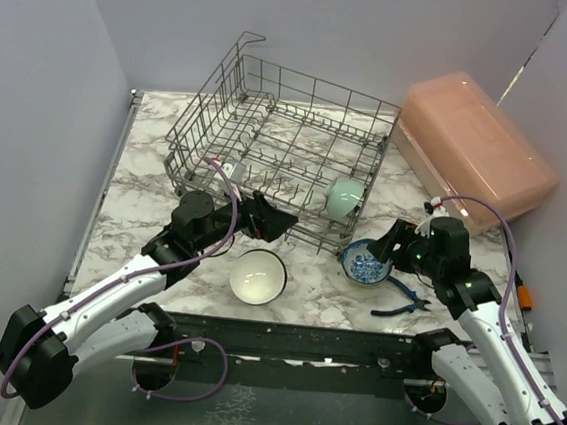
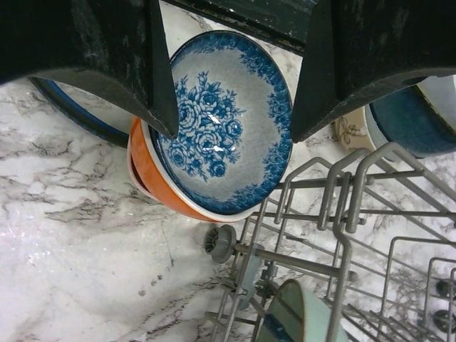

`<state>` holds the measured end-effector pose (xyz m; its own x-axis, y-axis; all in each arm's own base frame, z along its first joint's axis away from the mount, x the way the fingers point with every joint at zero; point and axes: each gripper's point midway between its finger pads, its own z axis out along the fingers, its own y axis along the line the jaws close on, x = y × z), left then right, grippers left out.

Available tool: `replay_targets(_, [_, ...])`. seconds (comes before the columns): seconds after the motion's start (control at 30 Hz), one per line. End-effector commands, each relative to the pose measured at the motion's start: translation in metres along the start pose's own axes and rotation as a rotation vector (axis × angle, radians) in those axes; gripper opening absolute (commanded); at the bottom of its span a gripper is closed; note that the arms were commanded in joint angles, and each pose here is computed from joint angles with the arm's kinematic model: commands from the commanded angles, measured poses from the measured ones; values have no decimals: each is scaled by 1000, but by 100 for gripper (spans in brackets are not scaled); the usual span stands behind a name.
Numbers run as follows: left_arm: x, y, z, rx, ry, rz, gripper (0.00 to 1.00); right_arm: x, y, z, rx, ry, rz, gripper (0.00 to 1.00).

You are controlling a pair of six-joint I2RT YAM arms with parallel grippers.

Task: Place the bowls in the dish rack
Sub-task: Adjust the dish rack at the center of the board, then pick up the bowl from the center of the board.

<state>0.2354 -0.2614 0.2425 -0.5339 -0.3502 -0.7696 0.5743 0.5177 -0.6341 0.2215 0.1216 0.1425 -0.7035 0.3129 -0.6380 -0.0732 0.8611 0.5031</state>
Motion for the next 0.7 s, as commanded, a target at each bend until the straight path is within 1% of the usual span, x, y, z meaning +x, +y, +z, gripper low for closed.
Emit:
replay_targets(0.0, [2,-3,-11,-29,38,56,99,-4,-12,-5,84,-27,44,67])
replay_targets(0.1, [4,10,-19,-113,63,77,99,-6,-17,-8,125,-43,73,65])
replay_targets(0.27, [6,16,-30,-163,80,85,99,-13,-33,-17,232,-100,143,57])
replay_targets(0.37, [7,20,-35,-195,92,97,99,-15,-37,-21,254,-127,170,54])
replay_targets(0.5, [4,20,-39,-203,96,121,99,-8,-37,-23,259,-104,207,50])
replay_targets(0.67, [-5,13,-40,-189,74,135,99,10,-46,-25,317,-56,325,44])
